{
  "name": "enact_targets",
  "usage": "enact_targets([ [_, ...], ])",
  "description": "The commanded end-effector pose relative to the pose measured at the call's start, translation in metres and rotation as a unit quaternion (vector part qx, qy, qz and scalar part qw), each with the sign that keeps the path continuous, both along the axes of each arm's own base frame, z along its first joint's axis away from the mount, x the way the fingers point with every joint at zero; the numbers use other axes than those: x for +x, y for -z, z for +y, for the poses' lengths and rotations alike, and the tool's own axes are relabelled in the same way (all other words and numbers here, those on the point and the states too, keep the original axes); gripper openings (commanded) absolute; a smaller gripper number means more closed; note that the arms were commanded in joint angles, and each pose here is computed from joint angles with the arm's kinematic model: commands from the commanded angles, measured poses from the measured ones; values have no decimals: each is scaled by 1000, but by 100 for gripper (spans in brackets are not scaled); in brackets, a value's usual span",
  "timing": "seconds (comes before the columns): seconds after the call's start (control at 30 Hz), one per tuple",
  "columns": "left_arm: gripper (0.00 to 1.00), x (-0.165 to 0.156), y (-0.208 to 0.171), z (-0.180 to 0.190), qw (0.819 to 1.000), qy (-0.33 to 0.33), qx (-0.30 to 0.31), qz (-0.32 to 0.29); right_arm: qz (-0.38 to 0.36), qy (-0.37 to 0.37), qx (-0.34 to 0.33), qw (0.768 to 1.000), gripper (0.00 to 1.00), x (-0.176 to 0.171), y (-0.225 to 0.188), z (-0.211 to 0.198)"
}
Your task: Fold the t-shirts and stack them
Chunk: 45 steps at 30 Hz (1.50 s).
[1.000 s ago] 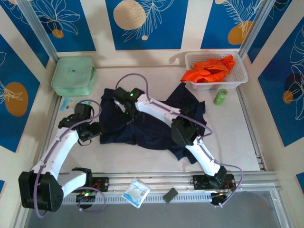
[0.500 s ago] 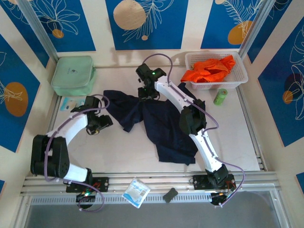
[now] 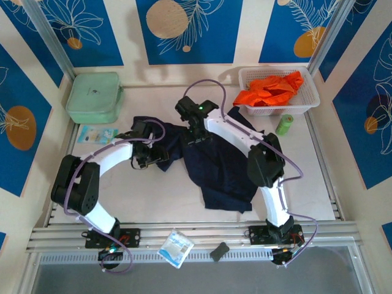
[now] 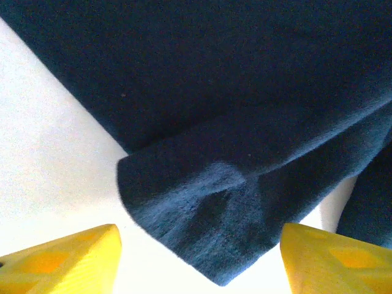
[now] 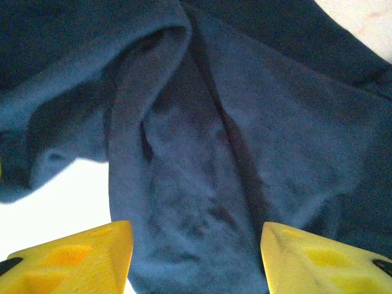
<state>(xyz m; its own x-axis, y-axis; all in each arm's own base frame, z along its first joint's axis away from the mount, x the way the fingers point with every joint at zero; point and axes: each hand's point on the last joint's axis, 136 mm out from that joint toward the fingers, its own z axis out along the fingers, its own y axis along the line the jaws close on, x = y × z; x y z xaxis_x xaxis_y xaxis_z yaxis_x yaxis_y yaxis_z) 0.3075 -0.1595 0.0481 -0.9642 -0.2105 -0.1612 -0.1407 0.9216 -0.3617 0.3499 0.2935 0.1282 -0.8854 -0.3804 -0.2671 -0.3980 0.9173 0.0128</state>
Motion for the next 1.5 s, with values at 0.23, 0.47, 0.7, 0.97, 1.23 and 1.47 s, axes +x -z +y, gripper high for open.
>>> enact_targets([
  [0.23, 59, 33, 1, -13, 999, -21, -5, -29, -2, 43, 9, 999, 53, -32, -1, -35],
  [0.47, 17, 61, -37, -13, 996, -33, 5, -85, 2, 57, 13, 998, 49, -52, -2, -50],
  [0.7, 0, 81, -49, -13, 994, -22, 27, -105, -6, 67, 16, 998, 48, -59, -10, -63],
  [0.97, 0, 120, -71, -20, 991, -20, 32, -130, -11, 85, 15, 996, 47, -60, -10, -80],
  [1.23, 0, 184, -47, -25, 991, -24, 54, -117, -2, 97, 10, 995, 45, -57, 3, -84],
  [1.47, 7, 221, -9, -8, 992, -58, 69, -90, 5, 102, -3, 995, 44, -53, 12, -87],
])
